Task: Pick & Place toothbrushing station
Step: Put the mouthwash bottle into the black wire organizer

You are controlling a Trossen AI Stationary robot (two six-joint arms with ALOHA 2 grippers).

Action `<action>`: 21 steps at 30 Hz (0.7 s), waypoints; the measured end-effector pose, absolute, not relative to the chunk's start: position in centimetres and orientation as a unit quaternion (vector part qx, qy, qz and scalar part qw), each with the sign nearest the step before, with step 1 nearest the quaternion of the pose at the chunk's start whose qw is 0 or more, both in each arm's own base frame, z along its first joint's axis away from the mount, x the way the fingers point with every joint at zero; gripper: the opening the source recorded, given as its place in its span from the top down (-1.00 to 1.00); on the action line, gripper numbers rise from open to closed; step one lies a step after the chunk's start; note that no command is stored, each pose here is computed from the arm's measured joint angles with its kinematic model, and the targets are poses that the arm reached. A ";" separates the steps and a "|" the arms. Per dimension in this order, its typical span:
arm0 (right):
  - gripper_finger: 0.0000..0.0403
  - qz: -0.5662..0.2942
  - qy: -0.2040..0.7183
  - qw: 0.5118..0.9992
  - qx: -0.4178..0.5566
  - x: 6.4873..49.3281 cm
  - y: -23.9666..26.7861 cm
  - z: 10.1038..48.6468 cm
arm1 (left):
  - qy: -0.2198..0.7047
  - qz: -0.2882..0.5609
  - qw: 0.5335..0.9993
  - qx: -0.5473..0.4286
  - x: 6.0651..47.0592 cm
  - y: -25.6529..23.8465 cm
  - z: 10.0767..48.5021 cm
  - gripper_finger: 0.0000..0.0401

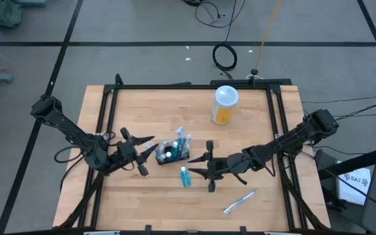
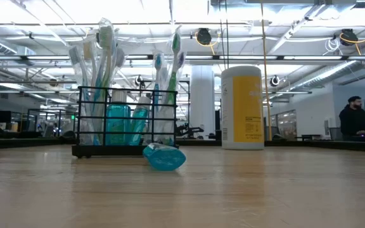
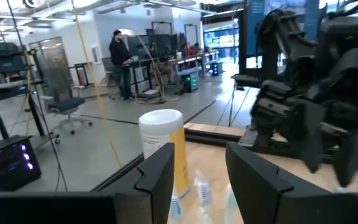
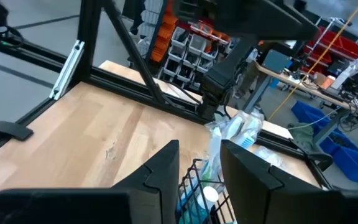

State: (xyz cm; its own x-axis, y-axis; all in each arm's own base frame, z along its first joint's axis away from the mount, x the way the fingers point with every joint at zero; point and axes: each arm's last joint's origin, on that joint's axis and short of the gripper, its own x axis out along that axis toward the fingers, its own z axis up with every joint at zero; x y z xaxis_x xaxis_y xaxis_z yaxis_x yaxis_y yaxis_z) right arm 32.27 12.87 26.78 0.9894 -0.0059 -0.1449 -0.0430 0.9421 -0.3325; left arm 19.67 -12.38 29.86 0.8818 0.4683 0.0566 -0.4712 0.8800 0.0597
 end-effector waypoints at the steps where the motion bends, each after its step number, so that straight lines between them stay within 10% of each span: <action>1: 0.45 0.007 0.072 0.983 -0.166 32.3 12.7 26.8 | -0.021 0.239 0.970 0.036 19.6 -12.5 29.9 0.24; 21: 0.45 -0.052 0.125 0.988 -0.077 32.7 8.9 24.1 | 0.018 0.230 0.969 0.088 19.5 -12.8 28.8 0.24</action>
State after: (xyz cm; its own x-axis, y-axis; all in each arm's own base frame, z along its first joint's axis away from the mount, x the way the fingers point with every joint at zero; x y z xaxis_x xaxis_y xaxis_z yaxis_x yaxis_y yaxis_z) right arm 32.68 8.87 24.07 0.9632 -0.1231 -0.2390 0.0844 0.9825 -0.1659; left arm 19.49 -12.81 28.85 0.8937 0.4486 0.0058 -0.4423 0.8789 0.1786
